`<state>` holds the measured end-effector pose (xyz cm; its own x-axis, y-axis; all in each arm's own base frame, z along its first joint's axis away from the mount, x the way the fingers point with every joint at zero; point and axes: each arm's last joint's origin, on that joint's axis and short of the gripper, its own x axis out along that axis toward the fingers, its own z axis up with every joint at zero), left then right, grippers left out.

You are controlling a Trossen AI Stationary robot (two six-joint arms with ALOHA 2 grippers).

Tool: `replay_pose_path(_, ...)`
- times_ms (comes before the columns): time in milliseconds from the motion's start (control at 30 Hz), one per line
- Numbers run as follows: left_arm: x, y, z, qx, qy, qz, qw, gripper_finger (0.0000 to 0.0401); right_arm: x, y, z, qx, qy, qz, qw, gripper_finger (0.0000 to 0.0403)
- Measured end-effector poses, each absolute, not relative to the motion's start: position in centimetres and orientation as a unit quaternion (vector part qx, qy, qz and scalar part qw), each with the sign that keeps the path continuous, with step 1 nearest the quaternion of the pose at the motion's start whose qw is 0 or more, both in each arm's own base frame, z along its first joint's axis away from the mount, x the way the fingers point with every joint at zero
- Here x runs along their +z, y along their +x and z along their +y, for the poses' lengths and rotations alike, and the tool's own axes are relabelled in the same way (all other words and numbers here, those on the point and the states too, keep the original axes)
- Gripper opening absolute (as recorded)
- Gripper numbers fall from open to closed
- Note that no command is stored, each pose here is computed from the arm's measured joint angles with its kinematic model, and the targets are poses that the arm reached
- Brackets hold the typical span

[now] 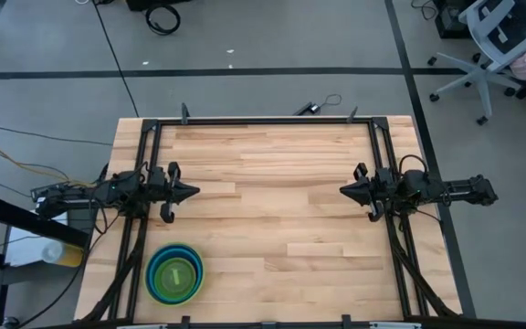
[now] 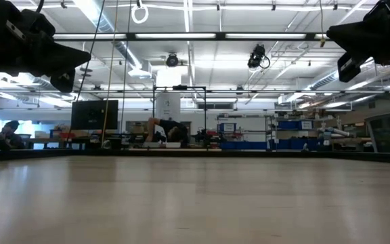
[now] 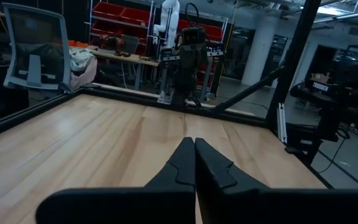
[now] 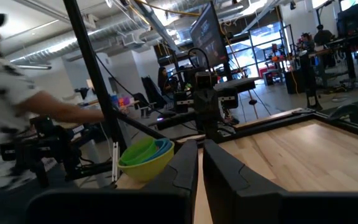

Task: Nest bowls inside each other
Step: Return to Home Position

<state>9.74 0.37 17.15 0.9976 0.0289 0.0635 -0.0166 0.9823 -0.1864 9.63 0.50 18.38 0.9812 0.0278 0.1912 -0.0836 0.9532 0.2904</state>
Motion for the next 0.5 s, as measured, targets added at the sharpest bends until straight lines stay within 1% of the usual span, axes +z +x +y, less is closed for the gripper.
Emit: replay_pose_path(500,17.15,9.74,0.37,0.011,-0.093,-0.033,0.995,0.0000,18.38,9.63,0.50,0.028,0.150,-0.093,0.984,0.0034)
